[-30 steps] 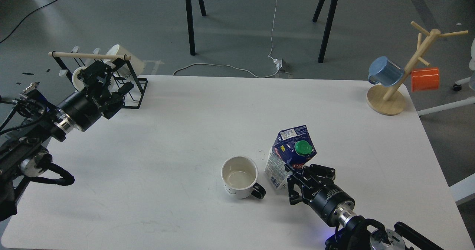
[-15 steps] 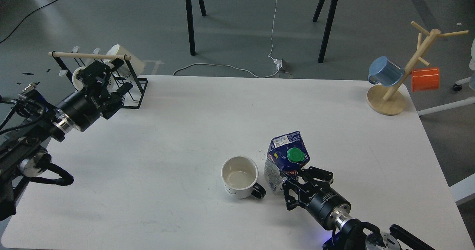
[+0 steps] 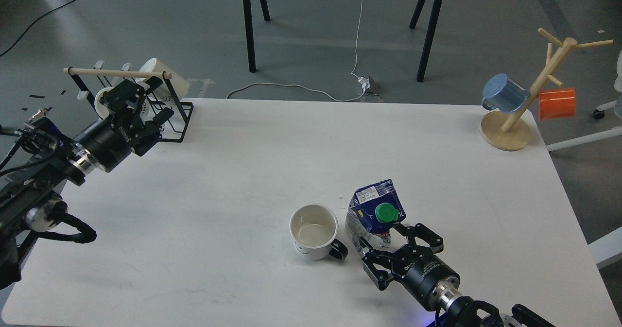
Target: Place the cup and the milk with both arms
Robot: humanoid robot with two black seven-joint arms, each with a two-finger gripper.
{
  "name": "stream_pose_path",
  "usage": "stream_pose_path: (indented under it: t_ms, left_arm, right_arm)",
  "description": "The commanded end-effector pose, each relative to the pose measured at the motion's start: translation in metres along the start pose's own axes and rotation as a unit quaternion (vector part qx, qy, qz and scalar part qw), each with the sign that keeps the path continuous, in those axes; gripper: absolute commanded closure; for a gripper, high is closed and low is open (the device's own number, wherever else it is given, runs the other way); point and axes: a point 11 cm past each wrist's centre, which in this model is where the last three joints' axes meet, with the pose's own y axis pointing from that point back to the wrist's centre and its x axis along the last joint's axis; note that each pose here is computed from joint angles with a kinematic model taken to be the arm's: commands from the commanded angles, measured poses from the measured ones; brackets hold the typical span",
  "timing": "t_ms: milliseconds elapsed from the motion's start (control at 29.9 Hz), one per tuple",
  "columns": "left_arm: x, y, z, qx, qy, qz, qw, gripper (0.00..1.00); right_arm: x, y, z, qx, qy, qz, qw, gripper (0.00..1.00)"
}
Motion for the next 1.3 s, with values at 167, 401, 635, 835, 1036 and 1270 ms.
stream_pose_path:
  t_ms: [167, 401, 635, 835, 1036, 1270]
  left_arm:
    - [0.0, 0.0, 0.0, 0.0, 0.0, 0.0, 1.0, 0.14]
    - [0.0, 0.0, 0.0, 0.0, 0.0, 0.0, 1.0, 0.14]
    - [0.001, 0.0, 0.0, 0.0, -0.001, 0.0, 1.0, 0.14]
    - [0.001, 0.001, 0.001, 0.0, -0.001, 0.002, 1.0, 0.14]
    - [0.001, 0.0, 0.001, -0.001, 0.0, 0.002, 1.0, 0.14]
    - [0.001, 0.005, -0.006, 0.006, 0.004, 0.004, 1.0, 0.14]
  right_arm:
    - [0.004, 0.027, 0.02, -0.011, -0.012, -0.01, 1.0, 0.02]
    - [0.02, 0.051, 0.01, 0.007, -0.008, 0.017, 1.0, 0.02]
    - [0.022, 0.095, -0.04, 0.056, 0.023, -0.044, 0.997, 0.02]
    - [-0.001, 0.133, -0.121, 0.128, 0.11, -0.101, 0.98, 0.02]
    - [-0.052, 0.14, -0.22, 0.247, 0.189, -0.148, 0.939, 0.02]
    - [-0.141, 0.065, -0.229, 0.195, 0.266, -0.238, 0.914, 0.02]
